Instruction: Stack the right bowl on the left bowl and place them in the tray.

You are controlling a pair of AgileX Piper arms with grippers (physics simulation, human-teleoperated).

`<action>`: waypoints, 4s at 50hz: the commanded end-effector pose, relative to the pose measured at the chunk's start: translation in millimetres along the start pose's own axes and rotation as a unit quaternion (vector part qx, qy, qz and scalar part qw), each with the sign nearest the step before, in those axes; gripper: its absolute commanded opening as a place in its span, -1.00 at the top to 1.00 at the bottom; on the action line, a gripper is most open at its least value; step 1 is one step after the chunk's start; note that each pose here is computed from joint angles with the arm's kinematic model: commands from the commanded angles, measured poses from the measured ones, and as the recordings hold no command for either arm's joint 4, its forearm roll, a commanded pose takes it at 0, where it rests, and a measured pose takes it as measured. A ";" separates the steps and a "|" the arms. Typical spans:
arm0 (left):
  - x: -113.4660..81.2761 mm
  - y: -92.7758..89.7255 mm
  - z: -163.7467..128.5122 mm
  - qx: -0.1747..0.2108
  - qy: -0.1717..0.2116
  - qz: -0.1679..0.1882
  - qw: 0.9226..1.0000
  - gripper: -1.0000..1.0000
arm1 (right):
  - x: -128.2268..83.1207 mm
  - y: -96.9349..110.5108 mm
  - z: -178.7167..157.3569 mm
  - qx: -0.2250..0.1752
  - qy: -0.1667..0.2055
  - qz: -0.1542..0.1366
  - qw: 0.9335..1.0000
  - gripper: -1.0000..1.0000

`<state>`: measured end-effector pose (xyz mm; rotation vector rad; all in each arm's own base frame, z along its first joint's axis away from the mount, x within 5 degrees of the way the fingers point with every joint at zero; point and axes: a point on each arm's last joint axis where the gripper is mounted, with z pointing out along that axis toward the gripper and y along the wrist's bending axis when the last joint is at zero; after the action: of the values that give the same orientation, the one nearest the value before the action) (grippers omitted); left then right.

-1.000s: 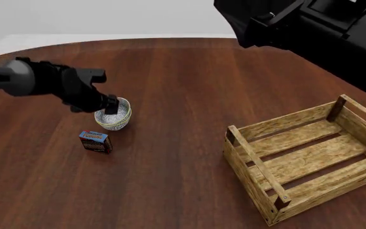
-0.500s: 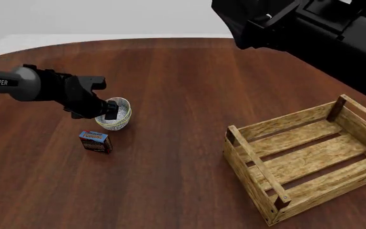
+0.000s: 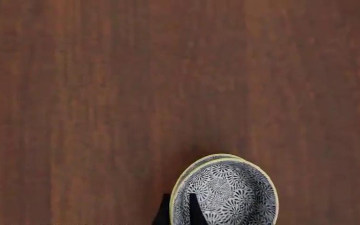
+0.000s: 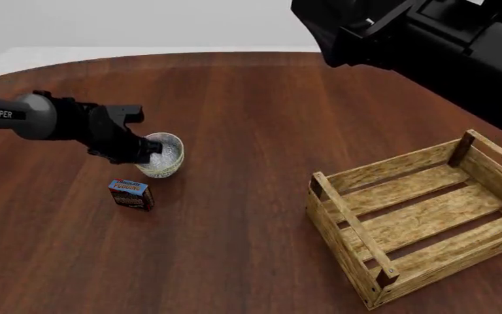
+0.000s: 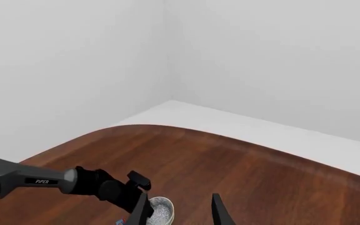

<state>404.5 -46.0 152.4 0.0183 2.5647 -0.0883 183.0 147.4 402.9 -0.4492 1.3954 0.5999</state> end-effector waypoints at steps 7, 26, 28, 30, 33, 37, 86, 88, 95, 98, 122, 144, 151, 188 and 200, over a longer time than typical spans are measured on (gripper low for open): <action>1.6 -9.7 2.9 0.004 0.004 0.010 1.000 1.00 | -2.8 -0.8 -4.4 0.002 -0.003 -0.001 1.000 -1.00; -8.3 -39.0 -30.6 0.027 -0.019 0.003 0.999 1.00 | -13.0 -1.7 -12.7 0.005 -0.016 -0.004 1.000 -1.00; -8.7 -40.4 -32.9 0.028 -0.021 0.002 0.999 1.00 | -15.1 -1.8 -14.9 0.005 -0.019 -0.005 1.000 -1.00; -9.1 -41.5 -37.7 0.030 -0.023 0.000 0.999 1.00 | -18.6 -2.4 -18.5 0.007 -0.024 -0.006 1.000 -1.00; -8.9 -45.4 -44.7 0.034 -0.027 -0.002 0.999 1.00 | -22.3 -2.9 -22.4 0.008 -0.029 -0.007 1.000 -1.00; -12.7 -47.7 -55.6 0.037 -0.035 -0.005 0.999 1.00 | -27.2 -3.8 -27.5 0.011 -0.036 -0.008 0.999 -1.00; 20.1 -204.4 -229.7 0.232 -0.079 0.069 0.967 1.00 | -103.1 -6.8 -147.6 0.072 -0.153 -0.034 0.985 -1.00; 21.0 -209.8 -235.4 0.240 -0.081 0.074 0.965 1.00 | -103.4 -6.8 -147.6 0.072 -0.154 -0.034 0.985 -1.00; 10.8 -227.7 -259.2 0.261 -0.093 0.094 0.956 1.00 | -104.0 -7.1 -147.8 0.074 -0.159 -0.034 0.984 -1.00; 9.3 -234.3 -264.6 0.266 -0.094 0.103 0.954 1.00 | -105.4 -5.8 -154.5 0.074 -0.161 -0.034 0.984 -1.00; 40.8 -299.0 -287.5 0.333 -0.081 0.154 0.927 1.00 | -116.9 -1.8 -181.4 0.088 -0.180 -0.034 0.979 -1.00; 74.5 -346.5 -271.0 0.362 -0.058 0.174 0.914 1.00 | -120.3 0.2 -195.4 0.104 -0.202 -0.030 0.974 -1.00; 80.8 -363.2 -265.4 0.365 -0.052 0.186 0.911 1.00 | -118.8 -4.7 -178.8 0.108 -0.205 -0.027 0.972 -1.00; 62.1 -420.8 -154.4 0.318 -0.036 0.188 0.928 1.00 | -115.0 -2.7 -190.6 0.113 -0.212 -0.006 0.971 -1.00; 74.3 -429.7 -122.1 0.310 -0.021 0.182 0.933 1.00 | -113.5 -3.5 -190.5 0.121 -0.212 0.000 0.970 -1.00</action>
<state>253.9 -458.8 255.9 0.7291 2.3343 -0.7325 30.5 12.4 490.9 -0.1279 1.0356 0.4820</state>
